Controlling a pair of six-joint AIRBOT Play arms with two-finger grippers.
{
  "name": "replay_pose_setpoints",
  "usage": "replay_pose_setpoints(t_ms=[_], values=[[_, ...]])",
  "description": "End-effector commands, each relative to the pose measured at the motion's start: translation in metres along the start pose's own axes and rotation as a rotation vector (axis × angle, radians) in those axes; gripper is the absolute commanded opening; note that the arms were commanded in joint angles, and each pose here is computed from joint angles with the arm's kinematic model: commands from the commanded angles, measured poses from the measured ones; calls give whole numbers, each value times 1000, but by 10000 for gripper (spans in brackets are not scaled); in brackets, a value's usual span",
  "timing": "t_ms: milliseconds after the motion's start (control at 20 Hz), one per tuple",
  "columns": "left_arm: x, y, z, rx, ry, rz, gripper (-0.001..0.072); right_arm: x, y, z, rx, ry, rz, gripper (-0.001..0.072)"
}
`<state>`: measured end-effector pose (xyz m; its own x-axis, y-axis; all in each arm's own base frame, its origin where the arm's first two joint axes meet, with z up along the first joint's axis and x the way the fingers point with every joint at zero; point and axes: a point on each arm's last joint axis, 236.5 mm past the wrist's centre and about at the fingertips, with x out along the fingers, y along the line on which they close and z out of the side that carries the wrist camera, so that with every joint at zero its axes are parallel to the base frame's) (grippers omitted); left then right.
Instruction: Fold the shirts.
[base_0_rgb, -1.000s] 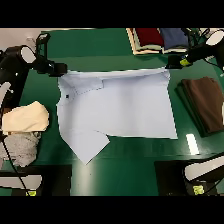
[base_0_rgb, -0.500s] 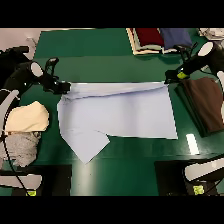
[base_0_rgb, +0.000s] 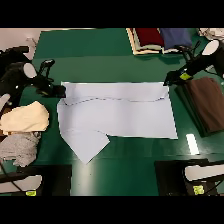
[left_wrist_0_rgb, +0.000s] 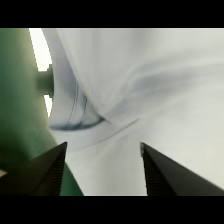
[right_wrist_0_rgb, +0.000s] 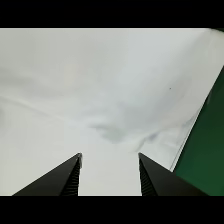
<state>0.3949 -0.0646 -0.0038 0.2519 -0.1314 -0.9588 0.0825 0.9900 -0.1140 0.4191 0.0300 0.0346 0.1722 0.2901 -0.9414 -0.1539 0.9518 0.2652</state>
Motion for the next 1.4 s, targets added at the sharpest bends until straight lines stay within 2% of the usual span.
replay_pose_setpoints(t_ms=[0, 200, 400, 700, 900, 950, 1000, 1050, 1150, 1300, 1350], values=[[-15, 5, -62, -42, 62, 21, 539, -27, 14, -21, -14, -32, -5, 412], [-6, -6, -155, -137, 149, -35, 540, -39, 25, -47, -14, -82, -7, 412], [10, -23, -211, -245, 213, -112, 539, -46, 35, -56, -13, -128, 7, 412], [35, -63, -209, -400, 152, -311, 539, -56, 38, -56, -24, -157, 1, 412], [31, -90, -199, -433, 116, -447, 533, -56, 38, -56, -23, -156, 1, 411], [28, -92, -199, -421, 121, -457, 334, -55, 38, -58, -23, -149, 2, 411], [25, -94, -199, -386, 126, -465, 166, -56, 36, -62, -16, -135, 2, 411], [20, -97, -198, -350, 130, -474, 39, -56, 32, -68, -1, -111, 5, 411], [10, -98, -193, -297, 131, -472, 22, -52, 17, -88, 59, -53, 8, 411], [-2, -91, -183, -227, 119, -434, 21, -24, -22, -148, 248, 55, 17, 413], [-5, -91, -179, -215, 109, -429, 21, -12, -32, -172, 317, 96, 32, 456]])
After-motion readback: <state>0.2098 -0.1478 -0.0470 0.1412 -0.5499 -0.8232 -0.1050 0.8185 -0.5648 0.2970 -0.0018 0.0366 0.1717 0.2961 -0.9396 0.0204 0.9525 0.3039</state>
